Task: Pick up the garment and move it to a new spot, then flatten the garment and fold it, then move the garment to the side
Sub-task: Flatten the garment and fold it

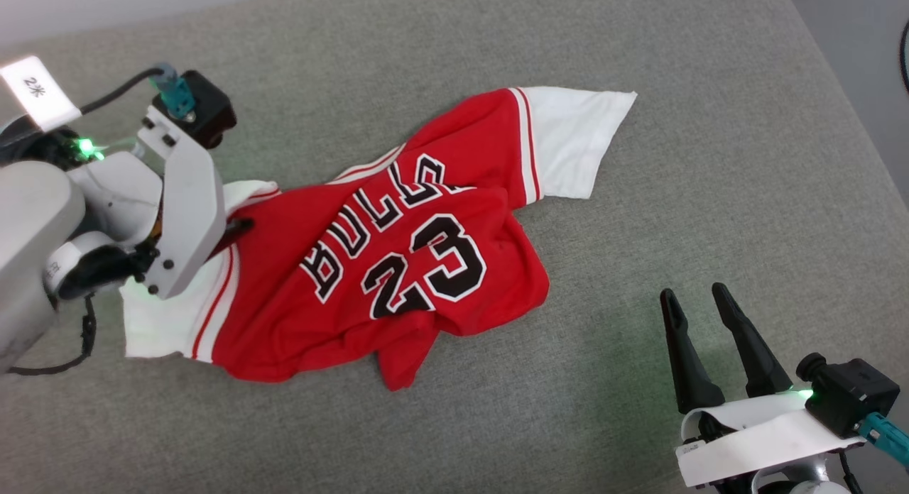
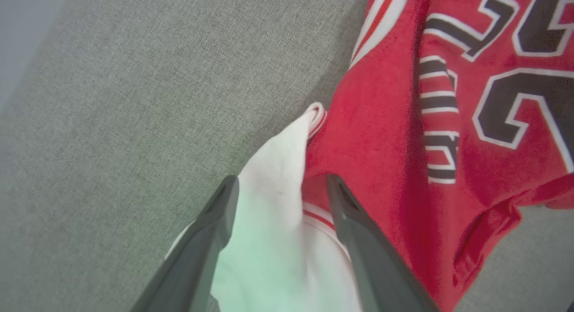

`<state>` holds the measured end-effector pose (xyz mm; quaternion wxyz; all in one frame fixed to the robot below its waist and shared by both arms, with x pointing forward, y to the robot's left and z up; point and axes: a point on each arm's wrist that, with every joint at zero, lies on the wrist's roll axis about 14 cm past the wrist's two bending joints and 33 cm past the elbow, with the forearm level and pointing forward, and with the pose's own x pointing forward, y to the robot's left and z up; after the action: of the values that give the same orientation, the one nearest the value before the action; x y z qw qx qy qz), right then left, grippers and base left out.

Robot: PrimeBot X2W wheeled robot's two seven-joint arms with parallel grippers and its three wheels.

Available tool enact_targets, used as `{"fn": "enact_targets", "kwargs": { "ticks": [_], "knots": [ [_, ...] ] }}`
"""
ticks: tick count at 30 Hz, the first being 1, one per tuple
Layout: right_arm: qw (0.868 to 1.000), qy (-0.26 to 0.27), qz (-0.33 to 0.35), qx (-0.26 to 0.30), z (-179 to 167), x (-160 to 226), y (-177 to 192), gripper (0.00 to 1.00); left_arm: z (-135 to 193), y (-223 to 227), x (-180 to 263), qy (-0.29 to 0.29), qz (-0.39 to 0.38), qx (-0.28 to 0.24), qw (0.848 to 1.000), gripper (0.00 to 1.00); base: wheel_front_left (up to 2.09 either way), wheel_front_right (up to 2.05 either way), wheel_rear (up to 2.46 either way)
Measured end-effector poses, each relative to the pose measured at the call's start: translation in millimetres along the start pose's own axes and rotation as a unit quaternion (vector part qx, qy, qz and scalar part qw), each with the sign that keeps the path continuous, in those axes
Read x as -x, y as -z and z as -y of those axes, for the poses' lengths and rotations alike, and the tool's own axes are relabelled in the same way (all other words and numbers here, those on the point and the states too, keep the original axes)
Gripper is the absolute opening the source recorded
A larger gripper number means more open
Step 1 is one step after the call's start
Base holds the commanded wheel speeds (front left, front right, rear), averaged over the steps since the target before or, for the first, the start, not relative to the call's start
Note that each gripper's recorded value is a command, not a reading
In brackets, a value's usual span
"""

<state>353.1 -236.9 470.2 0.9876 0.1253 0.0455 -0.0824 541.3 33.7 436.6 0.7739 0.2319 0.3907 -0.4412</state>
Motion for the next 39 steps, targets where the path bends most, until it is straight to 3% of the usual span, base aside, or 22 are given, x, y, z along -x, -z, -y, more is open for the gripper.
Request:
{"fn": "enact_targets", "kwargs": {
  "ticks": [9,10,11,13,14,16,22,27,39],
  "knots": [
    [1.000,-0.002,-0.010,0.003,-1.6,-5.6,6.6,1.00,-8.3,13.3,-20.7,-0.005,-0.015,-0.002,1.000,1.00,0.00,0.00,0.00],
    [1.000,-0.002,-0.010,0.003,-1.9,-6.4,6.6,1.00,-7.0,15.0,-23.0,-0.002,-0.015,-0.001,1.000,0.80,0.00,0.00,0.00],
    [1.000,-0.003,-0.010,0.004,-2.4,-7.3,6.5,1.00,-6.8,15.6,-24.5,-0.001,-0.014,0.000,1.000,0.55,0.00,0.00,0.00],
    [1.000,-0.007,-0.010,0.005,-4.2,-9.4,6.3,1.00,-6.3,17.1,-26.4,0.001,-0.016,0.002,1.000,0.31,0.00,0.00,0.00],
    [1.000,-0.009,-0.011,0.006,-5.7,-10.3,6.4,1.00,-5.9,17.1,-27.1,0.002,-0.015,0.003,1.000,0.31,0.00,0.00,0.00],
    [1.000,-0.018,-0.014,0.014,-10.9,-13.7,5.8,1.00,-6.2,17.5,-27.9,0.003,-0.012,0.007,1.000,0.00,0.00,0.00,0.00],
    [0.993,-0.078,-0.027,0.081,-30.6,-43.4,-11.5,1.00,-7.6,17.7,-27.8,0.005,-0.005,0.015,1.000,0.00,0.00,0.00,0.00],
    [0.977,-0.120,-0.089,0.153,-36.8,-79.5,-18.8,1.00,-5.6,13.7,-25.3,0.009,0.006,0.018,1.000,0.00,0.00,0.00,0.00],
    [0.936,-0.138,-0.231,0.225,-30.1,-177.1,-14.7,1.00,-6.0,12.2,-29.3,0.022,0.029,0.010,0.999,0.00,0.00,0.00,0.00]
  ]
}}
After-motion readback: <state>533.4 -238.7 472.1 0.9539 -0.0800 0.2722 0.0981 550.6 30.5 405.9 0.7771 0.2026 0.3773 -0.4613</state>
